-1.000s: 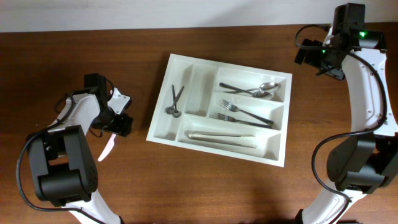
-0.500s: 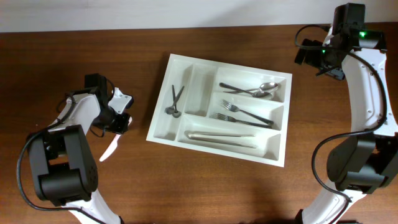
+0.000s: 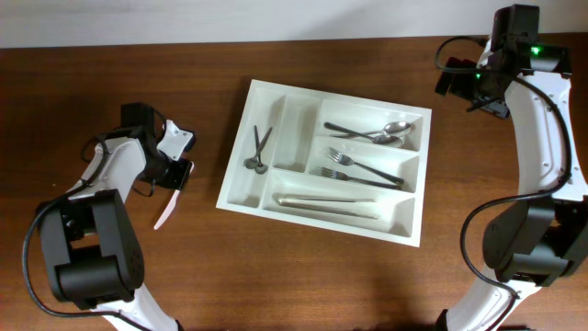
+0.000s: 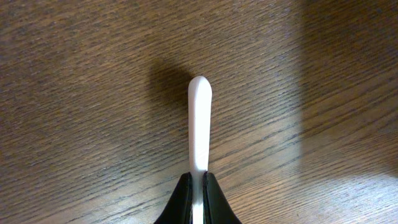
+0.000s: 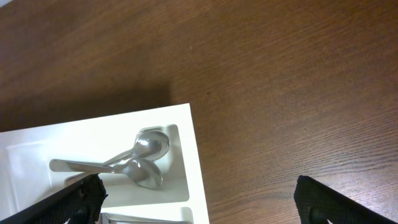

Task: Pack container
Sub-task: 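Lower the left gripper and close it on the pink knife handle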

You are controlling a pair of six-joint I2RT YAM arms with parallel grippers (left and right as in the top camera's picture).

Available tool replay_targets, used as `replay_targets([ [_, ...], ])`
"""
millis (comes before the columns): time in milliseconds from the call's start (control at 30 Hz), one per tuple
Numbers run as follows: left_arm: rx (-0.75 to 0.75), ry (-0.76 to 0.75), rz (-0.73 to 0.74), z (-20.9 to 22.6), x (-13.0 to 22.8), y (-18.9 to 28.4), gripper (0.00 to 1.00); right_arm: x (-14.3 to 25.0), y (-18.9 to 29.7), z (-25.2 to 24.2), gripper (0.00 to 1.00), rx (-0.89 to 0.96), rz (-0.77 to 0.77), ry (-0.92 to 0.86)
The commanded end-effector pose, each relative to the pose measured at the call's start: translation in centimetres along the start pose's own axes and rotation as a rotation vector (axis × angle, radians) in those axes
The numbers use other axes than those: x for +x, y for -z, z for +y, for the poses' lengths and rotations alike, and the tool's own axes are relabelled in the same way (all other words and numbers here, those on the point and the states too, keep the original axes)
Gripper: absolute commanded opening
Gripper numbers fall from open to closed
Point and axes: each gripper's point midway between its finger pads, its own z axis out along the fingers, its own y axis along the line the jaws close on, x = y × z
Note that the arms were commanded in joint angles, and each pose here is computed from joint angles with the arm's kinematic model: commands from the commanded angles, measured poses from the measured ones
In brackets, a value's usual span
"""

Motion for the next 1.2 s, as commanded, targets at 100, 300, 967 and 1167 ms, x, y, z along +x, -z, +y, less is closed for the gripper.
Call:
replay_targets([
  [100,-0.081,0.074,-0.011,2.2,-1.8,0.4,0.02,-0.5,0.3,-0.2,0.99,0.009,-0.016,-0.01],
  [300,-0.117,0.089,-0.095,3.5,-5.5,4.0,0.02,-0.5,0.3,-0.2,0.99,0.009,-0.016,-0.01],
  [967,-0.128,0.157,-0.085,3.9,-6.2,6.3,0.25,-0.5,0.3,-0.2,0.99,0.009,-0.016,-0.009],
  [1167,-0.127,0.177,-0.04,3.8,-5.3,5.6,0.26,-0.5,0.3,-0.2,0.99,0.009,-0.016,-0.009],
])
